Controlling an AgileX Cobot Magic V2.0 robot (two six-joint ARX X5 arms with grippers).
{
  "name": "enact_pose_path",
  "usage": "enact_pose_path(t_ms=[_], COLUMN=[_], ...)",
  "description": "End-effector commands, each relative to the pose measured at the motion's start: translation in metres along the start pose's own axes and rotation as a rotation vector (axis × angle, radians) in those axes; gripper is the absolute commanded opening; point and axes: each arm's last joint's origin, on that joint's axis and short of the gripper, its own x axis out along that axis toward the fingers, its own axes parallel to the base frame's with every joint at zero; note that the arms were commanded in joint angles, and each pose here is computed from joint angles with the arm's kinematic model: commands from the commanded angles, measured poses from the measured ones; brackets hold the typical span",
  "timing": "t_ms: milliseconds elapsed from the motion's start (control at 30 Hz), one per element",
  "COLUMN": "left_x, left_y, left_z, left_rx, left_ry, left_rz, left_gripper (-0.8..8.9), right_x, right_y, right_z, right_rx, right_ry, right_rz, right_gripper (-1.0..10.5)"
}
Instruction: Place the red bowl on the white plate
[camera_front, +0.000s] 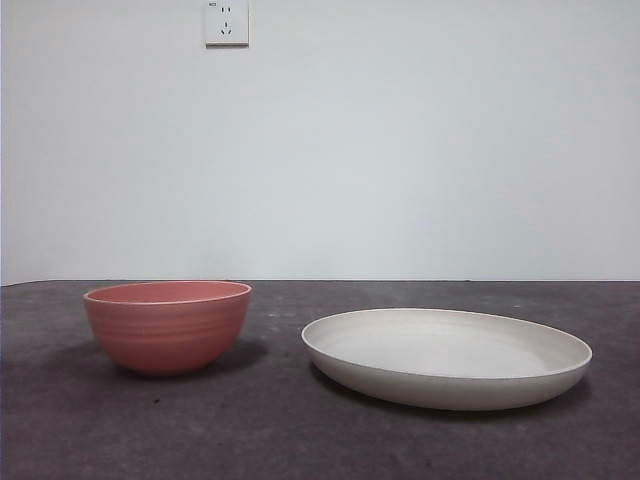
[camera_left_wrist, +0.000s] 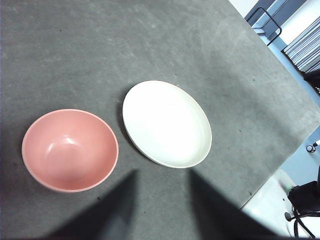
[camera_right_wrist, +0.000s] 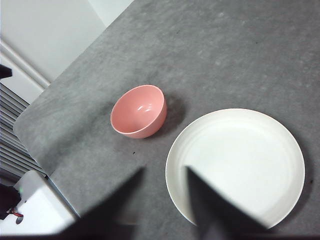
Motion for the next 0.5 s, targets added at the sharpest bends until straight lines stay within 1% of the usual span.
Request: enact_pose_path(t_ms=[33,100,167,300,400,500], left_x=[-0.0013,-0.0013,-0.0013,-0.0006,0.0024,0.0086], left_y=[-0.0022,-0.0022,-0.0021,-0.0015,0.0016,0.0078], left_z=[0.0051,0.0051,0.0052,0.0054,0.0063,0.0078], left_rx=[0.032,0.032,0.033,0.035,0.027,0.012], left_ry=[-0.014,-0.014,-0.015,-0.014,-0.006,0.011], left_rz=[-0.009,-0.009,-0.008,-0.003,0.036,0.107], left_gripper=[4.89,5.81,6.21,6.25,6.23,6.23], right_x=[-0.0013,-0.0013,-0.0013,-0.0013,-0.0013,-0.0014], right_y=[0.0022,0.0020,0.0019,0.0019,0.0019,0.0020], right_z=[0.0040,0.0041,0.0041,0.0041,0.0041,0.0041], right_rx=[-0.023,-0.023,-0.023,-0.024,-0.024,-0.024], right_ry=[-0.013,-0.015,-0.015,-0.015,-0.015,-0.016], right_rz=[0.006,-0.003,-0.005,-0.005,-0.004,-0.003], right_gripper=[4.5,5.0,5.0,5.0,5.0,5.0])
